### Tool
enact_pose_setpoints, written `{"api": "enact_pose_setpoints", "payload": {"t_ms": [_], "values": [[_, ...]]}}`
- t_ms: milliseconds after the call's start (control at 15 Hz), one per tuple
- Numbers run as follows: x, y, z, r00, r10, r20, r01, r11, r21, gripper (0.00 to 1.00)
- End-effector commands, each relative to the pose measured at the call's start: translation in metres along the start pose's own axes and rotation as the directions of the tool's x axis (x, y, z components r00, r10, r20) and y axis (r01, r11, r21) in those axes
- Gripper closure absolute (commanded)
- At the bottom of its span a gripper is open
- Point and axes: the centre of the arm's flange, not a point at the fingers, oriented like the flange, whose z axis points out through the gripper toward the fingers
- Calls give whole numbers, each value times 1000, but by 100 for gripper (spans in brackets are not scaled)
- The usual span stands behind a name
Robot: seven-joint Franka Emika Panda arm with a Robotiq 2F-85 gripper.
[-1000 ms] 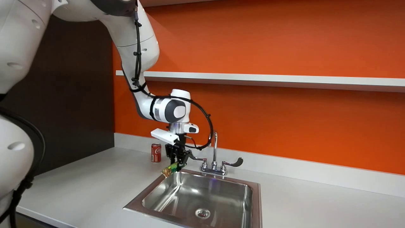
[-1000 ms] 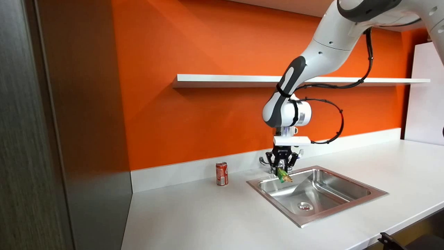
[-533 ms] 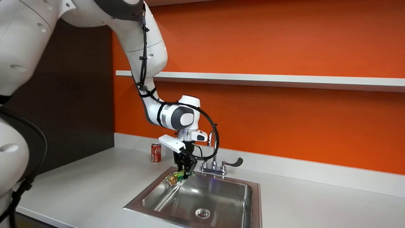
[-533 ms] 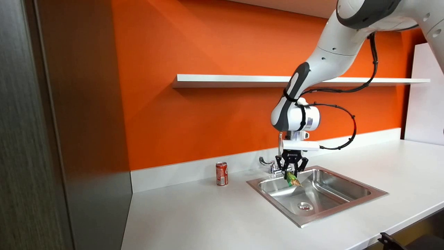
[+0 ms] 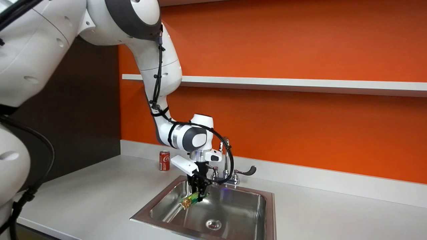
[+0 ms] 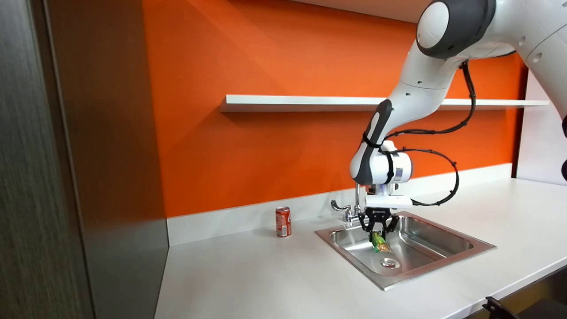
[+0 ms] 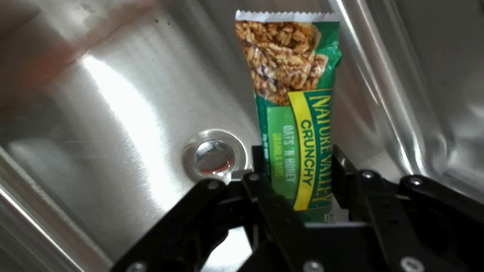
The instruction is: Put the candy bar into the sink
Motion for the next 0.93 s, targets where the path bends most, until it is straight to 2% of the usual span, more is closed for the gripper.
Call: {"api": "enact_pose_setpoints", "payload": {"t_ms": [0,867], "values": [[12,1,17,1000,25,-13,-25,1000,-3,82],[11,-11,75,999,20,50,-19,1000,-25,82]]}}
